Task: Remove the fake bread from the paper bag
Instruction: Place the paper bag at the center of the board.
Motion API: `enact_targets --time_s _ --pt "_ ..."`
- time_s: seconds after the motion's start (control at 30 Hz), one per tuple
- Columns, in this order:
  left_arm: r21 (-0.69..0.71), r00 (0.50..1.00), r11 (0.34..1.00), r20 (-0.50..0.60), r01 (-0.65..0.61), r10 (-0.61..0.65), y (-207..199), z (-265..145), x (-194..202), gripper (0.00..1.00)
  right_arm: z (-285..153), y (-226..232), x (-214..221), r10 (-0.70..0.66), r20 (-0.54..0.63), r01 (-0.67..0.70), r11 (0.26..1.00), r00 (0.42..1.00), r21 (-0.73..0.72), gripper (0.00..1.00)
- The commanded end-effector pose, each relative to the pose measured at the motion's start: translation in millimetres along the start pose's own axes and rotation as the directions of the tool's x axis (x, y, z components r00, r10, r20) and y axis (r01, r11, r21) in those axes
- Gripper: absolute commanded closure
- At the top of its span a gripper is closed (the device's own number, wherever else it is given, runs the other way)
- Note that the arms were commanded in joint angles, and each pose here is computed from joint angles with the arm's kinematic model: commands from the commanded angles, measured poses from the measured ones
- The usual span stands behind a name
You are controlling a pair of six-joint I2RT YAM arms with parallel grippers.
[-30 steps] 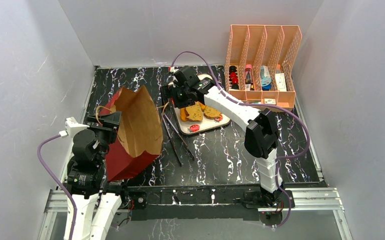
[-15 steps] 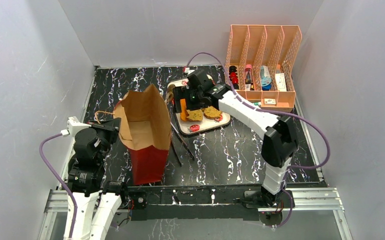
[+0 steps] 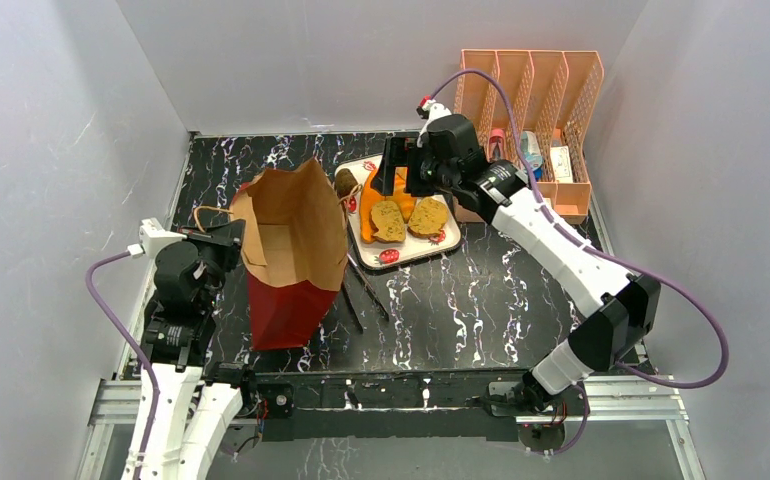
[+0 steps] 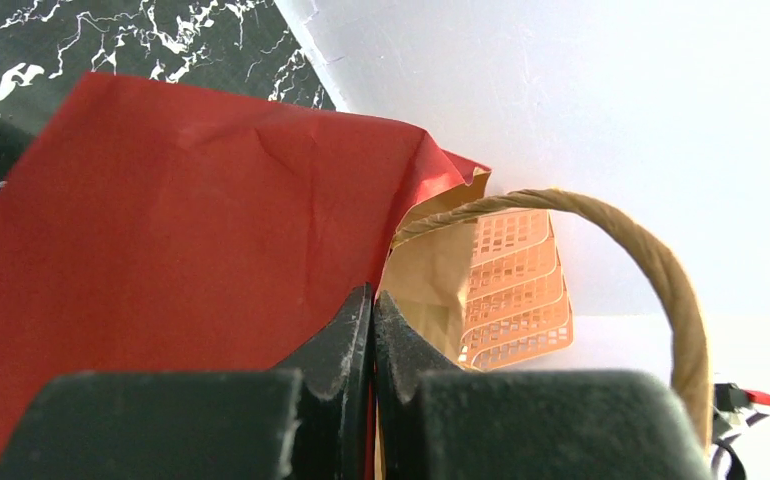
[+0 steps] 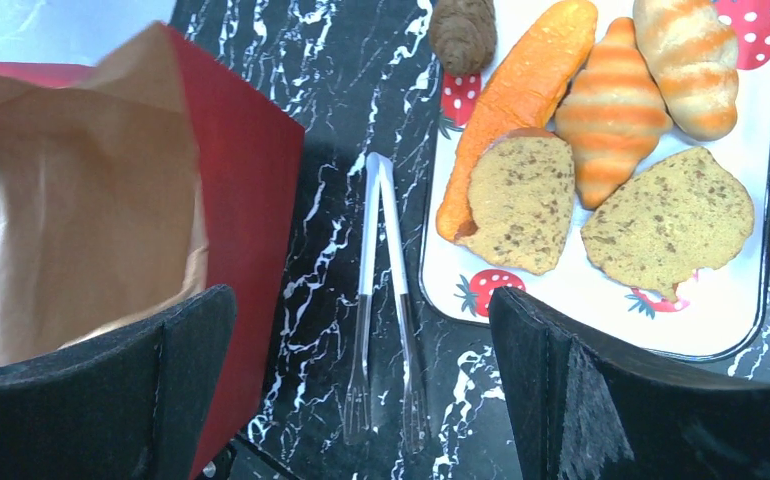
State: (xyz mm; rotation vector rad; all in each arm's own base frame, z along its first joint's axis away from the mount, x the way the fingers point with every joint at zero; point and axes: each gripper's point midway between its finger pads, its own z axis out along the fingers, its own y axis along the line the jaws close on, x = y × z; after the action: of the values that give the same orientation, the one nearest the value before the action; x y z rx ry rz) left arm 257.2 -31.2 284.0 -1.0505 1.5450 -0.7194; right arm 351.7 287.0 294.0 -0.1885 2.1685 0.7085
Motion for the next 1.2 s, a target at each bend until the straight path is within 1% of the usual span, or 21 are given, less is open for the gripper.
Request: enact_targets --time_s 0.0,0.1,0.33,0.6,0.7,0.87,1.17 --pt "0.072 1.000 0.997 0.025 0.018 -0.020 -16.1 5.7 -4.7 1.00 -24.8 26.4 -14.8 0.005 0.063 0.001 0.997 0.998 -0.083 0.02" --pt "0.074 0.999 0.997 0.034 0.025 -0.028 -13.7 8.2 -4.8 1.00 -29.7 38.3 -5.5 -0.010 0.035 0.014 0.994 0.999 -0.105 0.02" --pt "0.074 0.999 0.997 0.035 0.024 -0.026 -13.4 9.6 -4.5 1.00 -43.3 78.2 12.3 -0.033 0.032 0.038 0.986 0.999 -0.162 0.02" --pt "0.094 0.999 0.995 0.024 0.030 -0.032 -18.5 11.4 -2.9 1.00 -43.1 120.1 38.7 -0.074 0.004 0.073 0.977 0.997 -0.201 0.02" --pt "0.090 0.999 0.996 0.021 0.026 -0.028 -18.9 11.4 -2.8 1.00 -49.1 132.2 40.2 -0.087 0.023 0.090 0.975 0.996 -0.203 0.02" --pt "0.102 1.000 0.995 0.016 0.025 -0.027 -22.3 11.6 -2.4 1.00 -43.8 134.0 47.9 -0.092 0.011 0.092 0.978 0.996 -0.187 0.02" --pt "0.119 1.000 0.993 0.008 0.024 -0.025 -27.8 11.4 -2.0 1.00 -16.3 130.4 59.1 -0.111 -0.001 0.109 0.984 0.994 -0.142 0.02"
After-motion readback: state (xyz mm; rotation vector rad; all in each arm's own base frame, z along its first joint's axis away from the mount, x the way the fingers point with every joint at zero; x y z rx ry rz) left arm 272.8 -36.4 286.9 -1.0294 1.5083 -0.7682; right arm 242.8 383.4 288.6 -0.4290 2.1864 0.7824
